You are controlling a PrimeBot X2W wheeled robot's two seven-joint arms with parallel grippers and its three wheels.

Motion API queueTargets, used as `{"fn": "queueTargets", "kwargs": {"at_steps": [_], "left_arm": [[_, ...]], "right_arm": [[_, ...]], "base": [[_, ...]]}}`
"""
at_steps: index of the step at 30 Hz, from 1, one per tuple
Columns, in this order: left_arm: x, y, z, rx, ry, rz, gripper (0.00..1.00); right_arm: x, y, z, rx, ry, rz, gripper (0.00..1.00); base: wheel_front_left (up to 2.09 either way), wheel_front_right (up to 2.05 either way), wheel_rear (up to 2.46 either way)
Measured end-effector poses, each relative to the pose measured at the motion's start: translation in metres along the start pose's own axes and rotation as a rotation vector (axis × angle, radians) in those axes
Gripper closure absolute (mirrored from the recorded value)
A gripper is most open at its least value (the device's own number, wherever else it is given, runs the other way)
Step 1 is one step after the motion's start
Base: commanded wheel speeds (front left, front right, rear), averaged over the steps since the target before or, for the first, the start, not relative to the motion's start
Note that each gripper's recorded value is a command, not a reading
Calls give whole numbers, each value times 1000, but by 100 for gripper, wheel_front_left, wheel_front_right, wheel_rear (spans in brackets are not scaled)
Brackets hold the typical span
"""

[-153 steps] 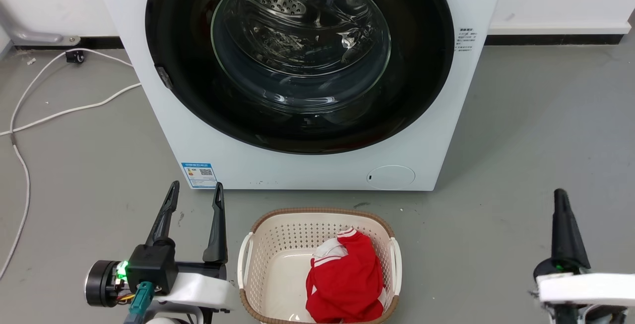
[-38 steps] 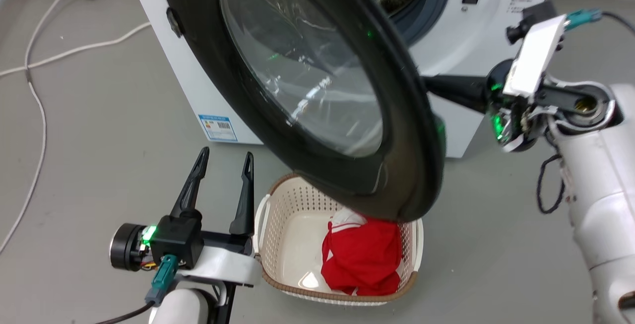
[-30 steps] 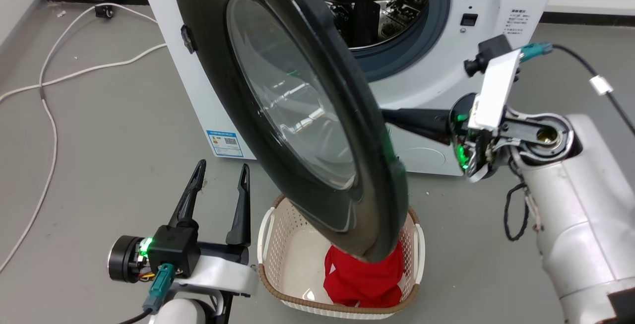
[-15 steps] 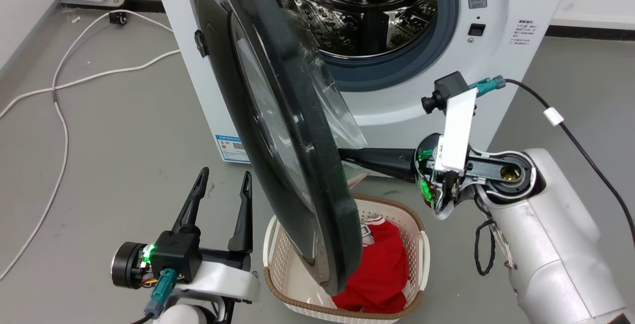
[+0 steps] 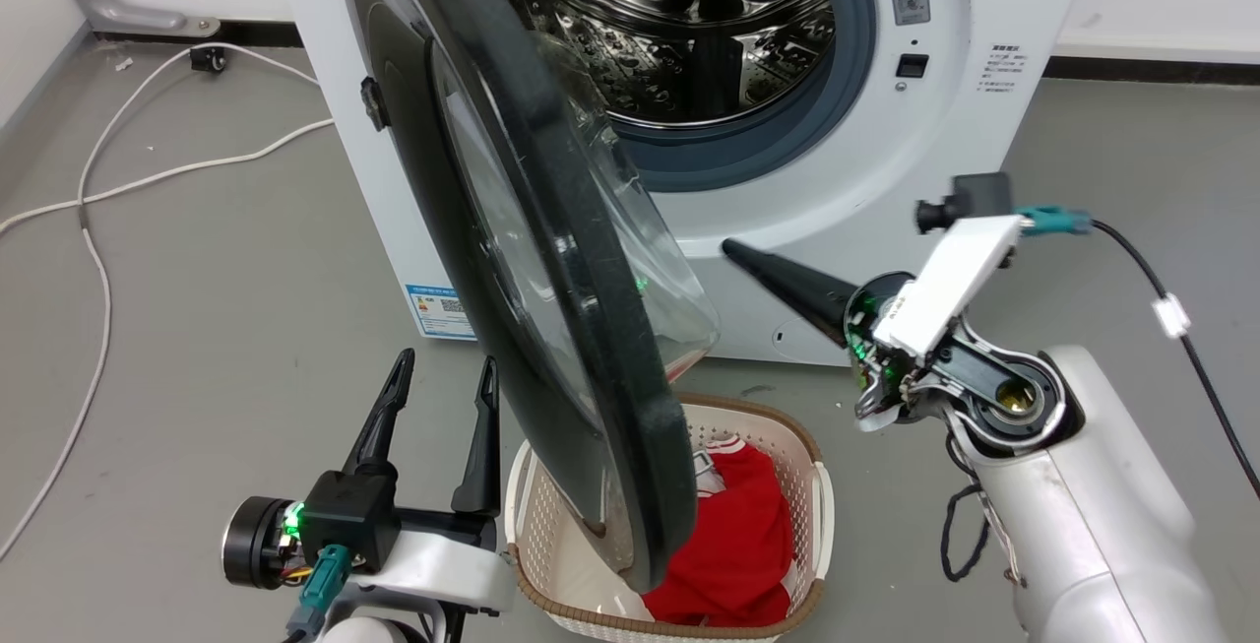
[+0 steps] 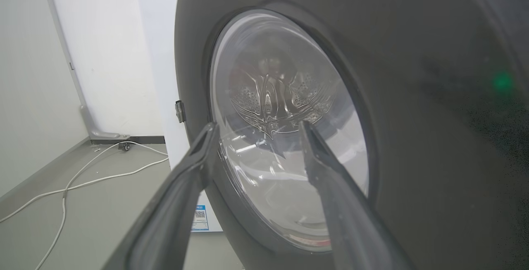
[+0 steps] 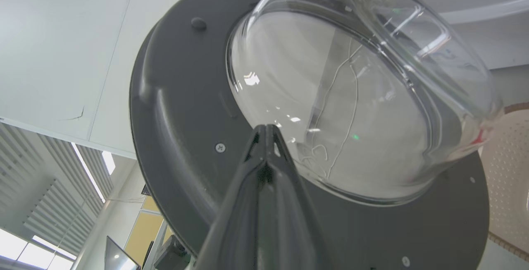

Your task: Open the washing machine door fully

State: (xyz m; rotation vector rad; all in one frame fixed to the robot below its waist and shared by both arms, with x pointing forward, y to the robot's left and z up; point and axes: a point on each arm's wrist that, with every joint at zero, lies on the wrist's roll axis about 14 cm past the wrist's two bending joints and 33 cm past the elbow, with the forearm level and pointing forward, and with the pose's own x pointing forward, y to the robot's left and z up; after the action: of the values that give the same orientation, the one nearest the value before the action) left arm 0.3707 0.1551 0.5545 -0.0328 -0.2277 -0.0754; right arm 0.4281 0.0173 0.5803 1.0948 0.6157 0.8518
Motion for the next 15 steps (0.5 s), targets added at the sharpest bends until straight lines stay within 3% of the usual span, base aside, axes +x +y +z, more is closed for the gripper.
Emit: {"fn": "queueTargets", "kwargs": {"at_steps": [10,11,13,14,15], "left_arm": [[1,-1,-2,-5,4,1,0],[1,-1,-2,-5,4,2,0],[2,1,-2,-4,3,7,0],[2,1,-2,-3,2,7,0],[2,1,-2,-4,2,7,0]], "right_arm": [[-77,-37,61,28,-511,-83,100],[-88,-43,63,22,-550,-102,88],[-110,-54,65,8,-627,-143,54],[-119,-58,65,-3,-661,-162,18],[-130,-63,64,-18,-697,-186,0]], "base": [[0,0,0],[0,0,0],[0,0,0],[0,0,0],[0,0,0]]}}
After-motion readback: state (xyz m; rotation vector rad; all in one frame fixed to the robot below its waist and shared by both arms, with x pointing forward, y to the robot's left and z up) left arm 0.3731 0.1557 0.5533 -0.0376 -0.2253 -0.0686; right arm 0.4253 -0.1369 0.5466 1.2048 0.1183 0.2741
